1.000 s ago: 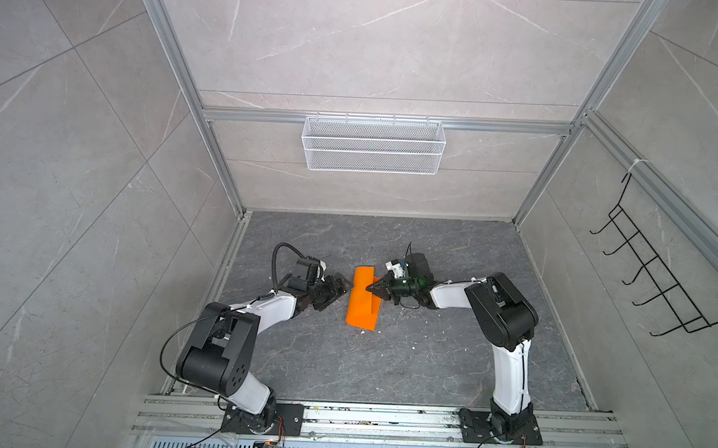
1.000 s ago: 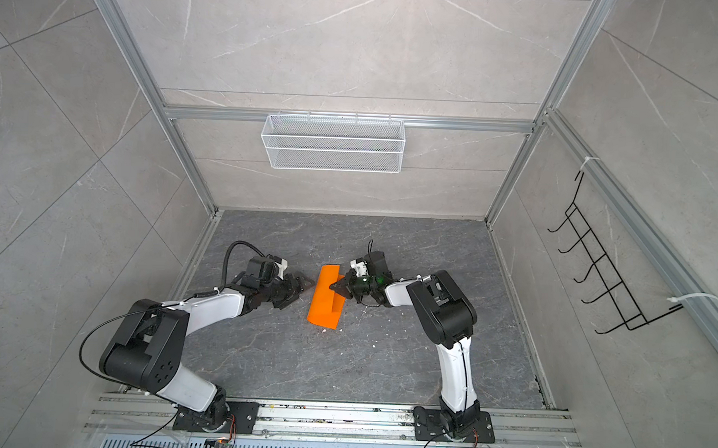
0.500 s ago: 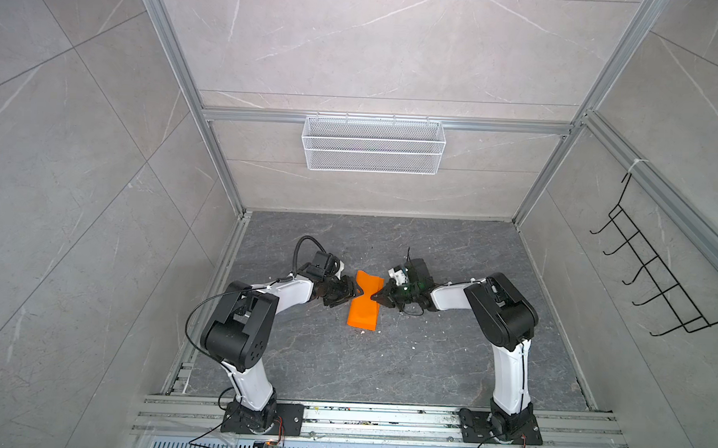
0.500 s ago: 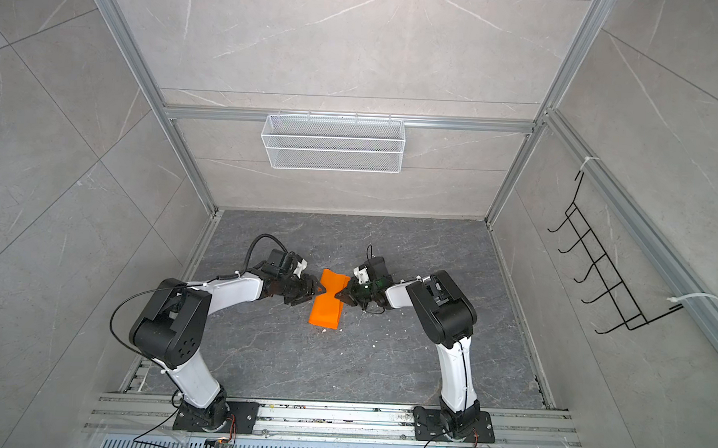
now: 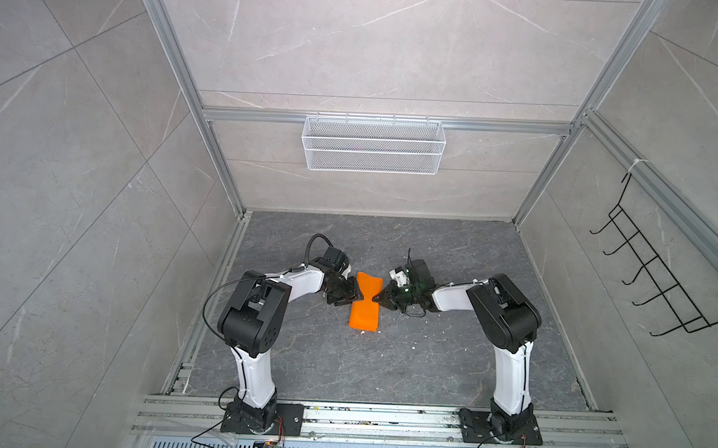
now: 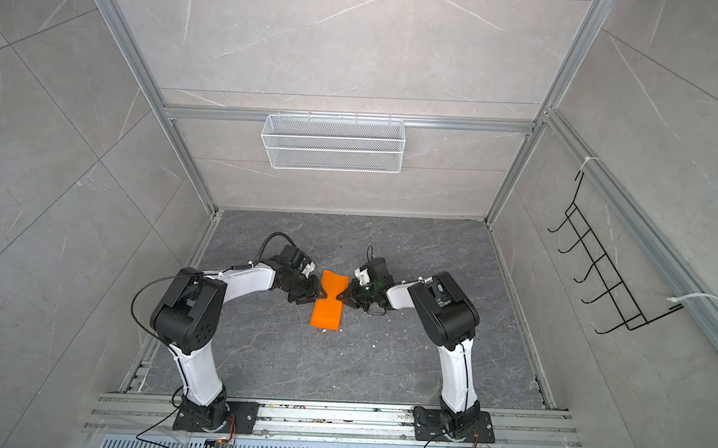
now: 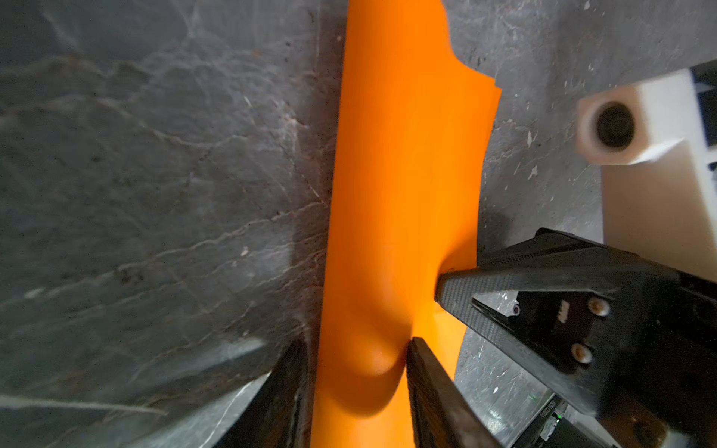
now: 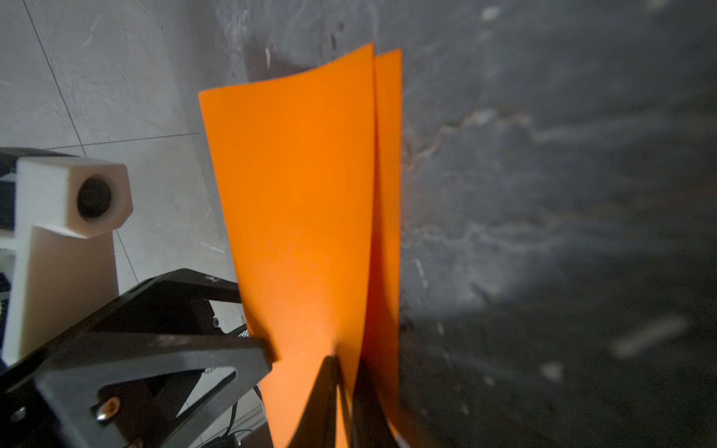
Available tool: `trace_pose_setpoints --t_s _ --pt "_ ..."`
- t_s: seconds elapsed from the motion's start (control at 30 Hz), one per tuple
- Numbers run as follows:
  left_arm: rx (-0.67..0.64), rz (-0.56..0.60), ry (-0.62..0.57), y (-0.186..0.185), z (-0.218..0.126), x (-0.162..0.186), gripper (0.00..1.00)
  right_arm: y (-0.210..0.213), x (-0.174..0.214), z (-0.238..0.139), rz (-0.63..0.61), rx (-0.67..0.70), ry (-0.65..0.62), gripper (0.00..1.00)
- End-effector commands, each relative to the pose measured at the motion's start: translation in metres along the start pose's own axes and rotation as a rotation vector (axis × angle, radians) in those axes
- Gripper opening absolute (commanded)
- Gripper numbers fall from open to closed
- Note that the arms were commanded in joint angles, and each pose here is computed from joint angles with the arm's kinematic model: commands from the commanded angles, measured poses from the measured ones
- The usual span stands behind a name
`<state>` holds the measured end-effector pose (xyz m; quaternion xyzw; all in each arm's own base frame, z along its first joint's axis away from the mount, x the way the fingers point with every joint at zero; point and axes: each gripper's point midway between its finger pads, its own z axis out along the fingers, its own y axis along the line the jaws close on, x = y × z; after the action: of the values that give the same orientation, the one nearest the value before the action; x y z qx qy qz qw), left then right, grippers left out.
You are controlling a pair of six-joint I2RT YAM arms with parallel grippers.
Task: Fold a paper plane with a square sheet of paper (pick it up from the middle)
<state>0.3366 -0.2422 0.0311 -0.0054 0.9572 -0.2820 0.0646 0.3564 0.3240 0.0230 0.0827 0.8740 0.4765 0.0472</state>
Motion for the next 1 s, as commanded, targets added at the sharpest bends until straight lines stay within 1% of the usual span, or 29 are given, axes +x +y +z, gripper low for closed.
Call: trace_pose_setpoints --t_s 0.0,0.07,0.13,0.37,0.47,0.57,0.67,0.87,0.93,0.97 --pt "-0.044 0.023 0.028 0.005 0.002 0.004 0.42 0.011 0.0 -0.014 -0.032 -0.003 -0.025 0.24" --pt "-0.047 0.029 0.033 0.005 0.003 0.004 0.41 0.013 0.0 -0.021 -0.044 0.002 -0.048 0.32" --pt "-0.051 0.031 0.036 0.005 0.004 0.005 0.4 0.012 -0.001 -0.032 -0.05 0.022 -0.077 0.37" --pt "-0.086 0.039 0.041 0.007 0.006 0.007 0.4 0.008 -0.005 -0.06 -0.086 0.077 -0.164 0.42" --pt "-0.124 0.038 0.04 0.011 0.006 0.008 0.39 0.004 -0.005 -0.068 -0.1 0.108 -0.202 0.48" --pt "-0.155 0.04 0.048 0.015 0.008 0.01 0.4 0.001 -0.006 -0.074 -0.117 0.131 -0.23 0.58" --pt "-0.18 0.041 0.058 0.018 0.011 0.012 0.4 -0.001 -0.006 -0.077 -0.14 0.14 -0.251 0.72" --pt "-0.227 0.041 0.076 0.025 0.016 0.018 0.4 0.003 -0.009 -0.082 -0.199 0.133 -0.282 0.9" --pt "-0.245 0.044 0.082 0.026 0.016 0.02 0.4 0.002 -0.01 -0.085 -0.206 0.143 -0.297 0.98" --pt "-0.254 0.047 0.085 0.028 0.015 0.021 0.4 0.001 -0.01 -0.085 -0.21 0.145 -0.299 0.99"
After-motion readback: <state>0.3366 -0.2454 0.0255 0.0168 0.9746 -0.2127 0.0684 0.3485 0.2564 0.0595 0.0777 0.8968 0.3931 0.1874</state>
